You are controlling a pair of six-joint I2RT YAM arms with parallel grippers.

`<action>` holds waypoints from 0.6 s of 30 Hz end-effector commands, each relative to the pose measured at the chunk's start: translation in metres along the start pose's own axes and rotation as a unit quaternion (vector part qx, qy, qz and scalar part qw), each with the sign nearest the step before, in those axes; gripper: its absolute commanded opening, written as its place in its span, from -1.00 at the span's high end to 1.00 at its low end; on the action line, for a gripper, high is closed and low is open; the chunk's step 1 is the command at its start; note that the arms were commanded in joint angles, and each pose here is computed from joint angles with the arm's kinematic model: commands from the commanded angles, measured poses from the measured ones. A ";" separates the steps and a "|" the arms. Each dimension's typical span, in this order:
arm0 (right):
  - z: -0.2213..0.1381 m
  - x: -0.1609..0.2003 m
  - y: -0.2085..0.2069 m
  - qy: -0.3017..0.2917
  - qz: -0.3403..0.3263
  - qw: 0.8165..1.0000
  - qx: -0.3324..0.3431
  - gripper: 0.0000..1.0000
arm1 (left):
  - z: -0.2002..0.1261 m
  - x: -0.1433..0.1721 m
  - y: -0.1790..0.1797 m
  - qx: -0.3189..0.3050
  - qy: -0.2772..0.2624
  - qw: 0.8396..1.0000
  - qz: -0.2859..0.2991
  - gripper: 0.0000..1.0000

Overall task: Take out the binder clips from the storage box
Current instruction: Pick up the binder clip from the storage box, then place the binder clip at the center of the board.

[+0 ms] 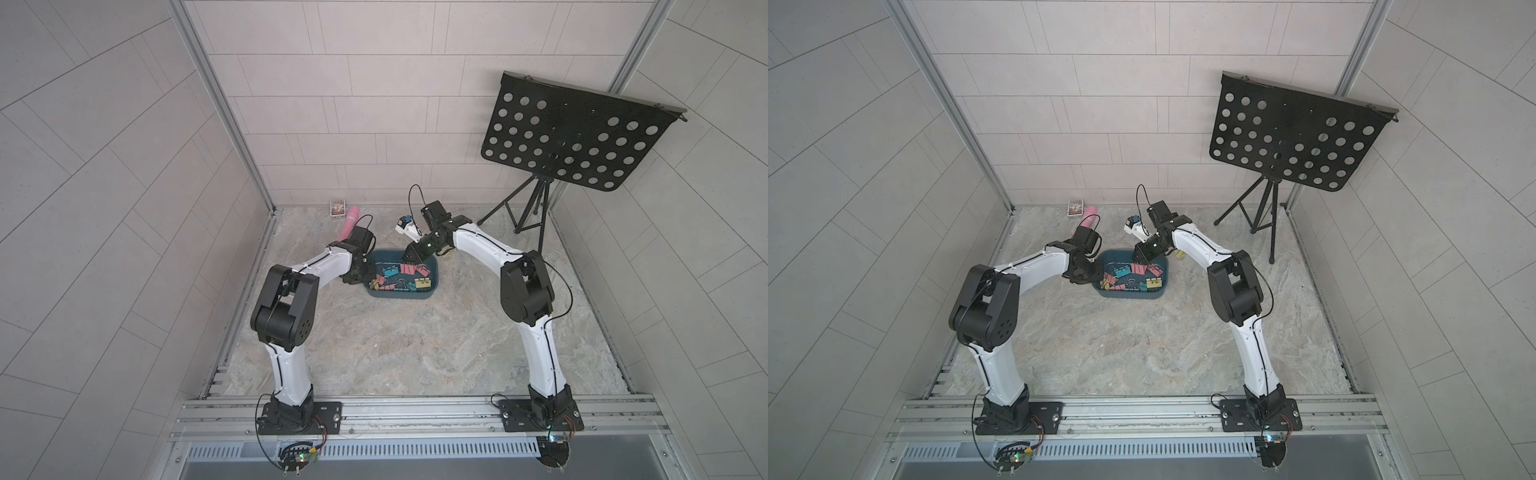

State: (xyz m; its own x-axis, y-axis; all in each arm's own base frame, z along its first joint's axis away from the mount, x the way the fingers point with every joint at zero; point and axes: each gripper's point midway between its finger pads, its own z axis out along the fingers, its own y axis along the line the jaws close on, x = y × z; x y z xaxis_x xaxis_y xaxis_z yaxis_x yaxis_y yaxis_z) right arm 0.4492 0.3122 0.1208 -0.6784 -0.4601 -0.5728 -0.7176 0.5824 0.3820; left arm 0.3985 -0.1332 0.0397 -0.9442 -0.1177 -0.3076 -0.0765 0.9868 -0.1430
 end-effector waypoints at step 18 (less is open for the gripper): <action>-0.131 -0.028 -0.057 -0.185 0.099 0.976 0.060 0.91 | -0.014 -0.011 -0.003 0.009 -0.014 1.000 -0.004 0.52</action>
State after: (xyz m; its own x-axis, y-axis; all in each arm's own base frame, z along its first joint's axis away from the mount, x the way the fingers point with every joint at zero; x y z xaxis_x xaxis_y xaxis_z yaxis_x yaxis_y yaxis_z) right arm 0.4771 0.2192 0.1947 -0.6935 -0.1670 -0.7008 -0.5805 0.7057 0.4063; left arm 0.3988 -0.1337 0.0406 -0.9446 -0.1183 -0.3063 -0.0759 0.9863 -0.1468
